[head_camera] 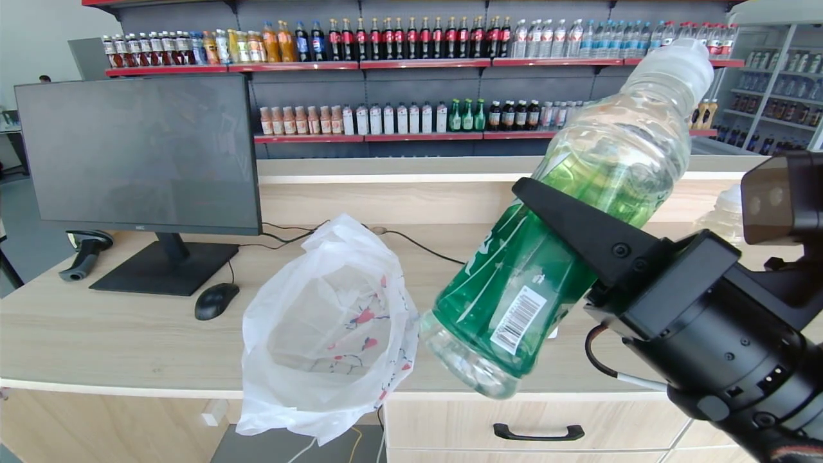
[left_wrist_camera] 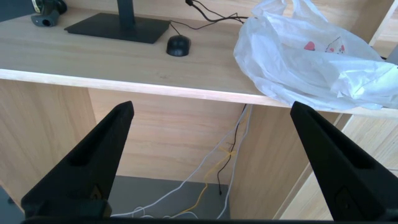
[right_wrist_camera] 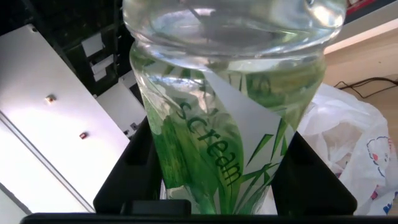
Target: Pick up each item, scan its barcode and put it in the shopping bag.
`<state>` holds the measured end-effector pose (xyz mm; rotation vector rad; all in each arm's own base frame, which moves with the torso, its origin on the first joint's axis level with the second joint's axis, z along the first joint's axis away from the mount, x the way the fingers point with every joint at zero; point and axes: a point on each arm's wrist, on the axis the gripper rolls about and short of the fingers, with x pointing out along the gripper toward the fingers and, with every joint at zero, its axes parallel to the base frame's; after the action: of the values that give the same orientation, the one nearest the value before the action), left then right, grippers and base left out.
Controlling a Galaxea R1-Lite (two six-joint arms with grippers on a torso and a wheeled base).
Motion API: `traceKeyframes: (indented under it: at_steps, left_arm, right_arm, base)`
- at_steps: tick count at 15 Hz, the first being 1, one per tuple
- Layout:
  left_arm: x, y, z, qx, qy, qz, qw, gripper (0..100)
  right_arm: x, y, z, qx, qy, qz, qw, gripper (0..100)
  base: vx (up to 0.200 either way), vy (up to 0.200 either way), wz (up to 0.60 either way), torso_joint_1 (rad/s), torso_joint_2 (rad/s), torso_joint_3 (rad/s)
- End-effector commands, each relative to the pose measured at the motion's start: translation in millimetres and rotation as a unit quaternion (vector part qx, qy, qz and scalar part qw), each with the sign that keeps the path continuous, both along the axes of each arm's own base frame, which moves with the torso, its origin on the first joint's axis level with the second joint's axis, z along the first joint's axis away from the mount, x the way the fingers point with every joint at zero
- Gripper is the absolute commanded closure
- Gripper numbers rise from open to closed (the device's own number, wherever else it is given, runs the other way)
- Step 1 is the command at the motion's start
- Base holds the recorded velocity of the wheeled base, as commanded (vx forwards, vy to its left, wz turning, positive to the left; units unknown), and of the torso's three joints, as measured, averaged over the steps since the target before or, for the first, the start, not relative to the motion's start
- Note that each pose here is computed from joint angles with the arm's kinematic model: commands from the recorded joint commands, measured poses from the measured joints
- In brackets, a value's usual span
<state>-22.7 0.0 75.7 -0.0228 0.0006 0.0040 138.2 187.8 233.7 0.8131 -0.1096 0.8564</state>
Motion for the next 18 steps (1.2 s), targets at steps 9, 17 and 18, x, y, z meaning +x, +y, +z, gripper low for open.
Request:
traceKeyframes:
  at_steps: [9,17,18]
  left_arm:
    - [0,0.0,0.0,0.0,0.0,0.0,1.0,0]
    - [0,0.0,0.0,0.0,0.0,0.0,1.0,0]
    - [0,0.0,0.0,0.0,0.0,0.0,1.0,0]
  right_arm:
    - [11,-10,4,0.017,-0.043,-0.042,0.998,100]
    - [56,-66,-9,-0.025,-0.039,-0.142,0.989,100]
    - [60,-72,-9,-0.029,-0.043,-0.162,0.985,100]
  base:
    - [0.0,0.0,0.0,0.0,0.0,0.0]
    - [0.0,0.0,0.0,0.0,0.0,0.0]
    - [0.0,0.0,0.0,0.0,0.0,0.0]
